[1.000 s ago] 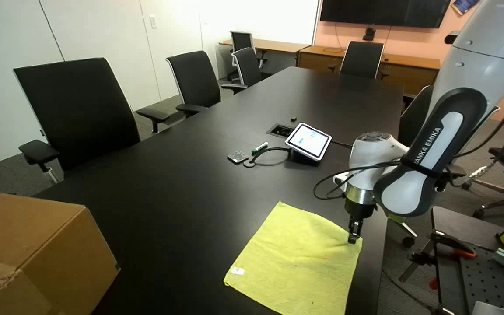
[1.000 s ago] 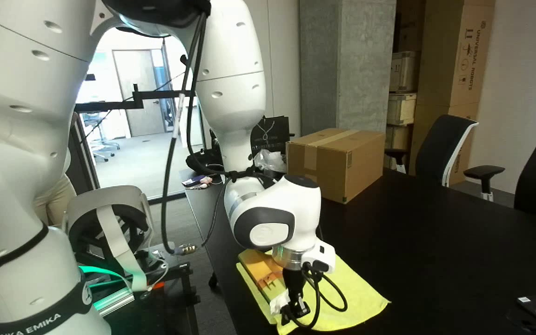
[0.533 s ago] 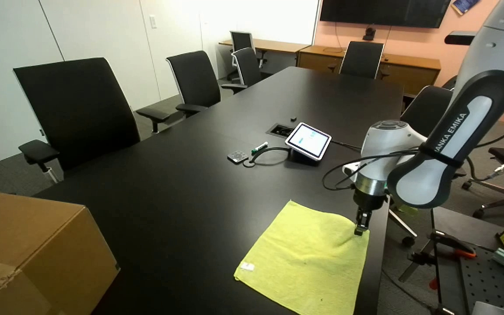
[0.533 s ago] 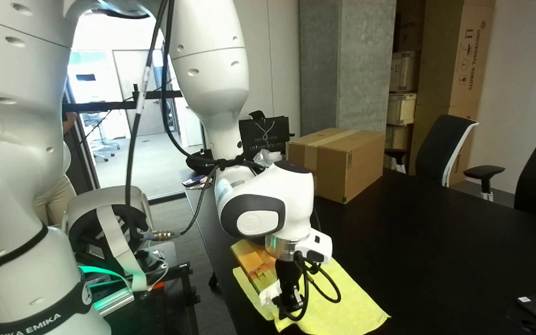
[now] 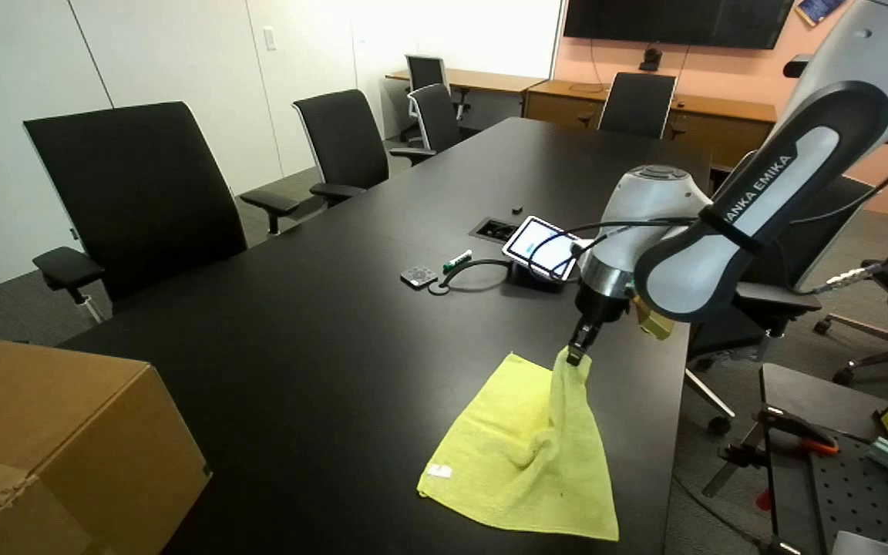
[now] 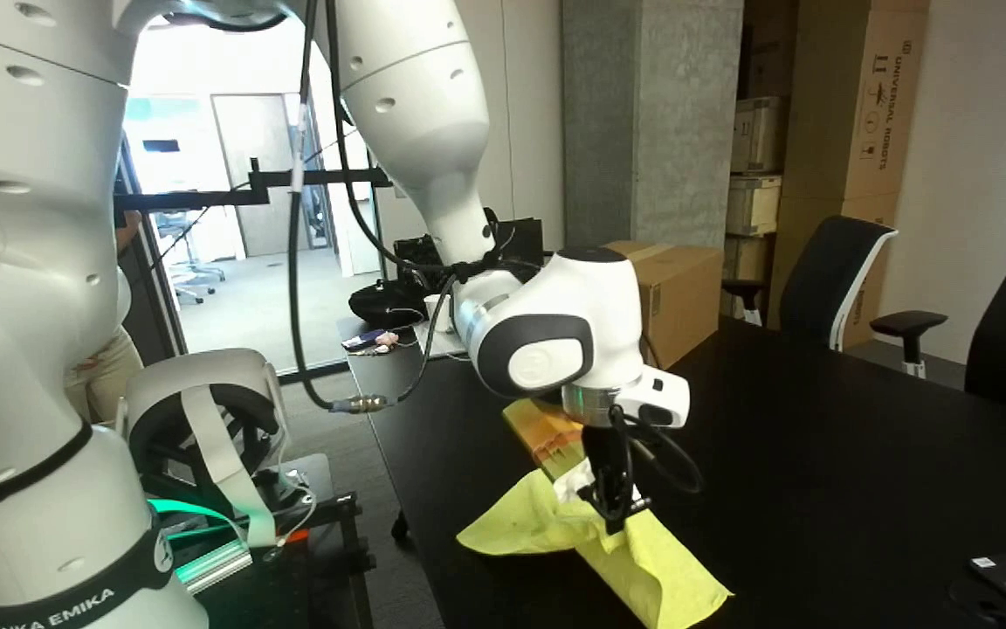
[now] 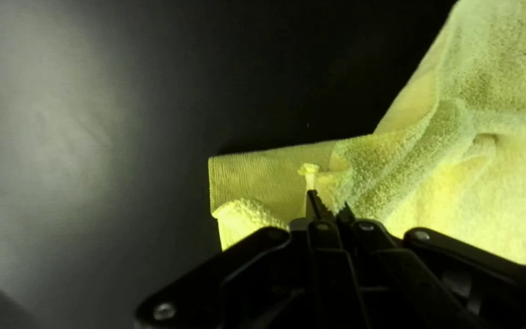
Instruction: Fold the yellow cloth
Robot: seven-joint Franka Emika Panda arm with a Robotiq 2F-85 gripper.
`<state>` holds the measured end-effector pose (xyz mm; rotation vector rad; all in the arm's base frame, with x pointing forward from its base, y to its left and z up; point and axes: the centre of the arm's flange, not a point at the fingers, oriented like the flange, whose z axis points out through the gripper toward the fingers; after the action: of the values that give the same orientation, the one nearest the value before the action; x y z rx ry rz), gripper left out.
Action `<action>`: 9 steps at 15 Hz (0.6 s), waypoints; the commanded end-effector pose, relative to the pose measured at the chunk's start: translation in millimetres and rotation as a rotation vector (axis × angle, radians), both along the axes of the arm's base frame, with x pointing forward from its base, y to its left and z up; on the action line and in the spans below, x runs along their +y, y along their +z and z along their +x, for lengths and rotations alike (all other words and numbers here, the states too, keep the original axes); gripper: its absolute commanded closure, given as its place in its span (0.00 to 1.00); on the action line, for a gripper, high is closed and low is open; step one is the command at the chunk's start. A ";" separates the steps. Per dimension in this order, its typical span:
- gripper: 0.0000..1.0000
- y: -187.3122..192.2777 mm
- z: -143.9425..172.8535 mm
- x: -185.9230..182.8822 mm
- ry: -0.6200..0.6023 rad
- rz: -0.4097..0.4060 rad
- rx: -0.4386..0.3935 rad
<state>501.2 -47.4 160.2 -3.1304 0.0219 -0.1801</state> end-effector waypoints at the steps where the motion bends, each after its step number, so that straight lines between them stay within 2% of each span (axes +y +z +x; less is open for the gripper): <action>1: 0.99 -5.8 60.1 5.6 -0.088 -0.036 -0.028; 3: 0.99 -9.9 80.5 8.0 -0.134 -0.053 -0.037; 4: 0.90 -13.0 87.0 8.9 -0.150 -0.061 -0.036; 5: 0.70 -11.8 91.4 11.9 -0.165 -0.067 -0.043; 9: 0.41 -8.2 94.1 21.3 -0.190 -0.084 -0.073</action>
<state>583.5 -34.3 147.1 -3.1771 0.2832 -0.2719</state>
